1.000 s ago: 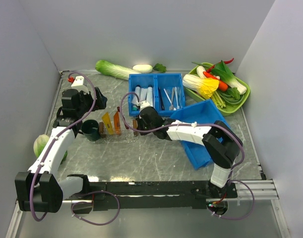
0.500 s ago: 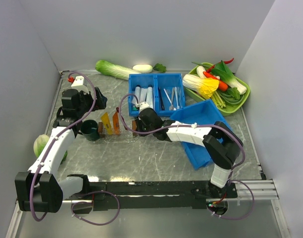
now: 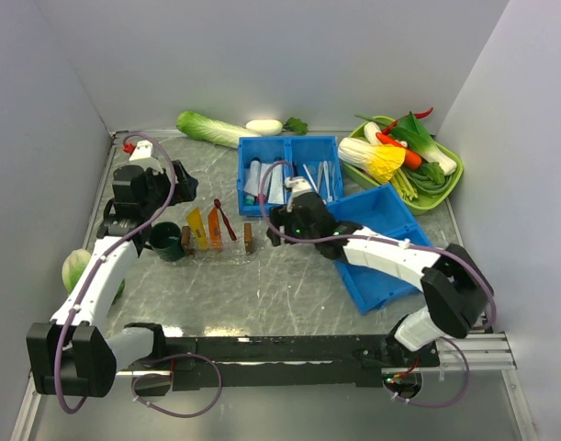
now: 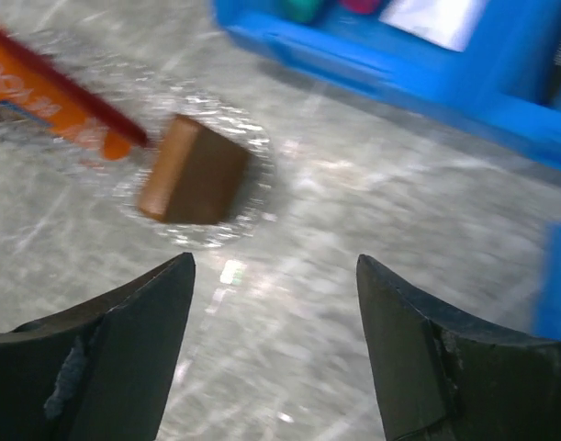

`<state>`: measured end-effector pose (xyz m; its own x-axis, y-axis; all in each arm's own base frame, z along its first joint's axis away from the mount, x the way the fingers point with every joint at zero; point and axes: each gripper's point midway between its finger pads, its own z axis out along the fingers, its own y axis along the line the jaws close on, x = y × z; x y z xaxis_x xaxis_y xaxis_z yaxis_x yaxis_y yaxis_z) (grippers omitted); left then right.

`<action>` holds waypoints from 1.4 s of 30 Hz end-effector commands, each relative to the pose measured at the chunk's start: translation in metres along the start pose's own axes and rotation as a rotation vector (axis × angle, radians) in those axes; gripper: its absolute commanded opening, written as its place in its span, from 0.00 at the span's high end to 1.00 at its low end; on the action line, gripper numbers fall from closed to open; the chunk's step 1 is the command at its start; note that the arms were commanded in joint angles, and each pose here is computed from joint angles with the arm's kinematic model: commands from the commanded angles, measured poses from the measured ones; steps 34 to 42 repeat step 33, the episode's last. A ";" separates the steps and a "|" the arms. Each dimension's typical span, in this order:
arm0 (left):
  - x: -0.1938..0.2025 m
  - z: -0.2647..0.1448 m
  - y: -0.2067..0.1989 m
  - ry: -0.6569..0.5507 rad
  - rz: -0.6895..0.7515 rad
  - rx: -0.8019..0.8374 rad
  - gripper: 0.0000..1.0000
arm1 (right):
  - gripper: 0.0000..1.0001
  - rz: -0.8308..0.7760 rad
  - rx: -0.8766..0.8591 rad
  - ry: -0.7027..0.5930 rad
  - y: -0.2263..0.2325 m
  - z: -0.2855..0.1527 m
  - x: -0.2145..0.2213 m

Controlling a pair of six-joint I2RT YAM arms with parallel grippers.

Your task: Prepare toiletry sets of a toothbrush and toothpaste on the tray

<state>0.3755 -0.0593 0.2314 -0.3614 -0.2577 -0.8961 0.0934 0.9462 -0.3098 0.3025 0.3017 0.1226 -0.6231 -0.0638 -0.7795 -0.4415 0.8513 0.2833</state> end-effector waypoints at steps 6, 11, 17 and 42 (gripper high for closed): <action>-0.051 -0.028 -0.019 -0.199 -0.009 0.051 0.04 | 0.08 0.058 0.067 -0.223 -0.060 -0.091 -0.040; -0.068 -0.049 -0.023 -0.271 -0.033 0.045 0.04 | 0.01 0.053 0.144 -0.320 -0.083 -0.136 -0.042; -0.082 -0.070 -0.028 -0.351 -0.029 0.060 0.04 | 0.00 0.053 0.155 -0.443 -0.084 -0.190 -0.056; -0.087 -0.082 -0.034 -0.385 -0.009 0.088 0.03 | 0.00 0.046 0.227 -0.497 -0.097 -0.225 -0.052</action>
